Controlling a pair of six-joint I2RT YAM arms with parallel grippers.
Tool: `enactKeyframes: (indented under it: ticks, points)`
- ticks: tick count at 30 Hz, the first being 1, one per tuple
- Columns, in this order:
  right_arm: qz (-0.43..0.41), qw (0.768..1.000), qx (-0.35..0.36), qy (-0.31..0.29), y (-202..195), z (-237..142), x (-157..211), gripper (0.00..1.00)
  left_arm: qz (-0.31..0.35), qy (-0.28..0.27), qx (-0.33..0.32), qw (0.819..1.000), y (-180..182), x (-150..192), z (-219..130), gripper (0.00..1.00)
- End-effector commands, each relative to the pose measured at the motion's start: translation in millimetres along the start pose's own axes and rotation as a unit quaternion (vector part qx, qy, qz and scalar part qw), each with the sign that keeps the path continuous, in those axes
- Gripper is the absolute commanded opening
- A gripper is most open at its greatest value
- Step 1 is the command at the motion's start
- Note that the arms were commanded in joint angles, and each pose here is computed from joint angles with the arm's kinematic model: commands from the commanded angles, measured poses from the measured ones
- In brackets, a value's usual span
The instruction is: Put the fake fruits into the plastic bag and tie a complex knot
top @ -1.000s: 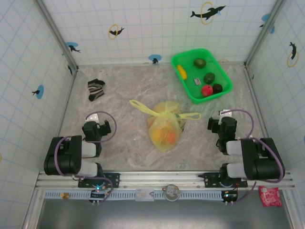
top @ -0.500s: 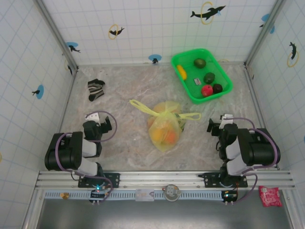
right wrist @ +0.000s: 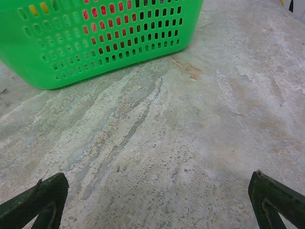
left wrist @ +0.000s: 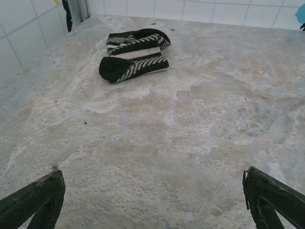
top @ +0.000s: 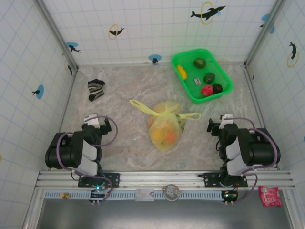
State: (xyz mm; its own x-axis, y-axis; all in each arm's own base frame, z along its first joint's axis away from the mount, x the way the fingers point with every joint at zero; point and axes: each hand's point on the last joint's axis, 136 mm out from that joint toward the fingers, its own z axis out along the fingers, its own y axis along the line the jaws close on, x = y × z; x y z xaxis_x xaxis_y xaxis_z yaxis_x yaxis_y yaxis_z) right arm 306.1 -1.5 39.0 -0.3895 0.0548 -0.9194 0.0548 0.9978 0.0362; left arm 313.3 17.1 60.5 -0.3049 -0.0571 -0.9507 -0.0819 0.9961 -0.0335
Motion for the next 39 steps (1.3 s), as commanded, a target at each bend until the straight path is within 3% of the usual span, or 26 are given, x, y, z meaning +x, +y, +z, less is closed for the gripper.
enactKeyframes:
  ticks: [1, 10, 13, 39]
  points:
    - [0.005, 1.0, -0.004, -0.026, 1, -1, -13, 1.0, -0.008, 0.004, 0.012, 1.0, -3, 2, 0, 0.98]
    - [0.001, 0.996, -0.08, -0.032, 21, -4, -15, 1.0, 0.005, 0.002, 0.043, 0.999, -14, 2, -2, 0.98]
    - [0.002, 0.996, -0.079, -0.032, 20, -4, -15, 1.0, -0.012, 0.006, 0.004, 1.0, 0, 2, 1, 0.98]
    - [-0.005, 0.998, -0.063, -0.032, 18, -5, -15, 1.0, -0.011, 0.004, 0.003, 1.0, 0, 2, 0, 0.97]
